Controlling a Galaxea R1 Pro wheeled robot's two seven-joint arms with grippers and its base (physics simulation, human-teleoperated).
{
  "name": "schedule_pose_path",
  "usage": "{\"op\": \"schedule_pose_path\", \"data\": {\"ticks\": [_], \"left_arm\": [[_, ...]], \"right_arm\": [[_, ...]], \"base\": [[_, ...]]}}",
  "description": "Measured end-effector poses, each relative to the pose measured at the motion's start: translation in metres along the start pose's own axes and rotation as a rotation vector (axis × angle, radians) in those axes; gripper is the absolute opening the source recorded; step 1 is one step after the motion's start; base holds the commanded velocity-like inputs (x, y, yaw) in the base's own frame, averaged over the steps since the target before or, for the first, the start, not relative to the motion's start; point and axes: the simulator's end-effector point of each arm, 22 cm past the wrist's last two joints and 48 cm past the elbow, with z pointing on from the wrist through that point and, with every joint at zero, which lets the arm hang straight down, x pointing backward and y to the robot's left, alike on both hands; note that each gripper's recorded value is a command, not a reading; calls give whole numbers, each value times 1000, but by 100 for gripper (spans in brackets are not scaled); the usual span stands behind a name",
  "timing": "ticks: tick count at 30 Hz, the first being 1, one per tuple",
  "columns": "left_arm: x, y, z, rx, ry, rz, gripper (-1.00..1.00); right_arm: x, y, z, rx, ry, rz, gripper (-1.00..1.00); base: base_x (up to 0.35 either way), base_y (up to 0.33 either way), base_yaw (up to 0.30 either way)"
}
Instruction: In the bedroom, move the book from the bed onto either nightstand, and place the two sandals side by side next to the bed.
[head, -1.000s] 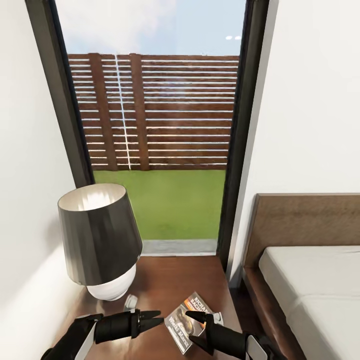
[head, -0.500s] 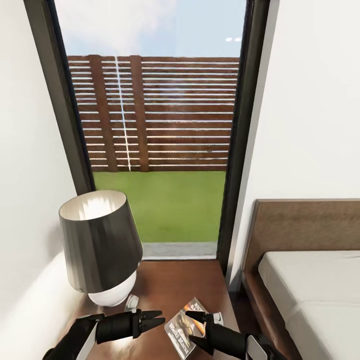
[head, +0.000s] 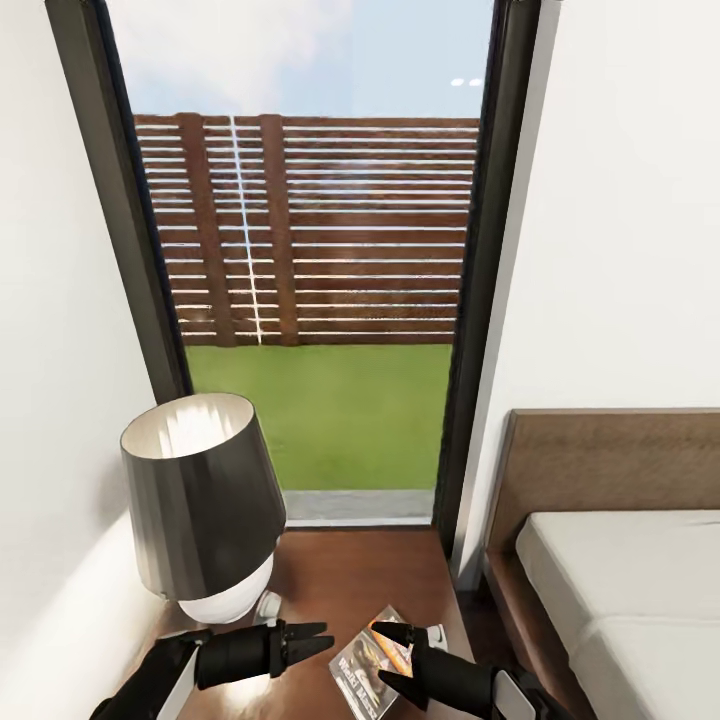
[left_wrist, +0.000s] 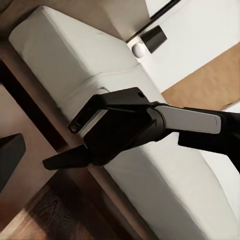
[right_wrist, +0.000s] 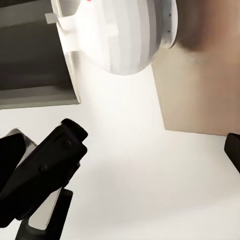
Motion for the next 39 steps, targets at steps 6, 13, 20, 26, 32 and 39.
{"op": "schedule_pose_path", "data": {"ticks": [6,13,20,26,32,39], "left_arm": [[-1,14,-1,-90,7,-26,100],[-1,33,-7,-210,18,-51,100],[4,63,-22,-382,30,-73,100],[-3,101,-47,-614,14,-26,100],[-11,106,-59,-691,9,-19,100],[-10,100,-62,-703,16,-34,100]], "right_arm": [[-5,11,-2,6,-20,-38,100],[-17,22,-8,17,-73,-122,100],[-65,3,-77,137,-176,-240,100],[-74,0,-104,204,-176,-283,100],[-75,5,-110,236,-168,-326,100],[-75,17,-113,244,-170,-348,100]], "base": [[0,0,0],[0,0,0],[0,0,0],[0,0,0],[0,0,0],[0,0,0]]}}
